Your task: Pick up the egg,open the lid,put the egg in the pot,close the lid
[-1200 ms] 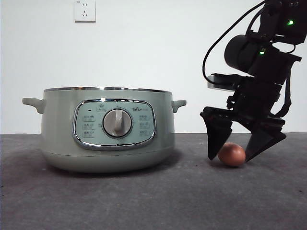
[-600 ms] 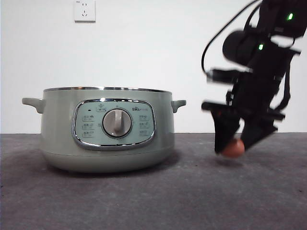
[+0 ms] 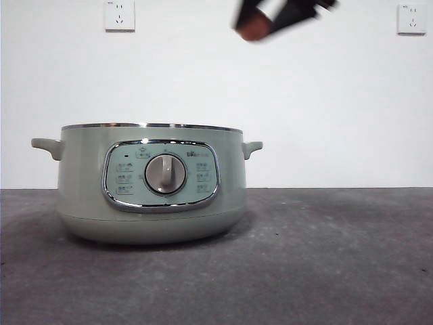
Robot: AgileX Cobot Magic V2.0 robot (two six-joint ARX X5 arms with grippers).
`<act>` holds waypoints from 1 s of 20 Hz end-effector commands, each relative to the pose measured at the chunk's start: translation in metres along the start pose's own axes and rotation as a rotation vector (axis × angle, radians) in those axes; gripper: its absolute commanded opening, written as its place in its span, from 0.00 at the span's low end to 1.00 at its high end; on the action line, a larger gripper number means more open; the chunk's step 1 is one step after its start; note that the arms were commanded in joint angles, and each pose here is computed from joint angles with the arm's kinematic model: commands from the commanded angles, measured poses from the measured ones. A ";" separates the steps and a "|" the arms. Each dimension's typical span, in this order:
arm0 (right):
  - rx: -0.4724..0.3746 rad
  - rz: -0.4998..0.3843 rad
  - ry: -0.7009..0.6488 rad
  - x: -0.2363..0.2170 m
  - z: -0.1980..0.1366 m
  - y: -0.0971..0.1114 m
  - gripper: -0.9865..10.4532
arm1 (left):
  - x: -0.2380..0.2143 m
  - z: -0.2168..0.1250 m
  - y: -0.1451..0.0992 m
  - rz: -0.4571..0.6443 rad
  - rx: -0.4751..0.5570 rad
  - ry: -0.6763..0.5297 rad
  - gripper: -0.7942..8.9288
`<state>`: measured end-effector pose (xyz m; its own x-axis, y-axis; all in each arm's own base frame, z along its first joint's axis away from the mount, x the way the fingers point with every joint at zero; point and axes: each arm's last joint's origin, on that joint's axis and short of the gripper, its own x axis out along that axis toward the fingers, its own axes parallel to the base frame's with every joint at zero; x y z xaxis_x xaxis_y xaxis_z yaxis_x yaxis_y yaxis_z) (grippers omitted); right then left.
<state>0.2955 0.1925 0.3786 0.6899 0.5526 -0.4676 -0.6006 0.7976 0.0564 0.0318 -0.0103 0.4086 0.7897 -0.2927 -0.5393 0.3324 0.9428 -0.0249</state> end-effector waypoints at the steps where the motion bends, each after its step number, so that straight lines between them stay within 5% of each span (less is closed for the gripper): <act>1: -0.011 0.032 0.042 0.033 0.004 0.012 0.07 | -0.005 0.003 -0.001 -0.006 0.004 -0.054 0.07; 10: -0.072 0.098 0.218 0.133 -0.006 0.046 0.08 | -0.005 0.001 -0.001 -0.007 0.003 -0.035 0.07; 20: -0.144 0.090 0.467 0.197 -0.069 0.058 0.08 | -0.005 0.001 -0.001 -0.007 0.004 -0.036 0.07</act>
<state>0.3675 0.3274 0.2355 0.4000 0.4262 -0.8114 -0.7129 0.7011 0.0168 0.0303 -0.0102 0.4064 0.7727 -0.2961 -0.5614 0.3372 0.9409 -0.0321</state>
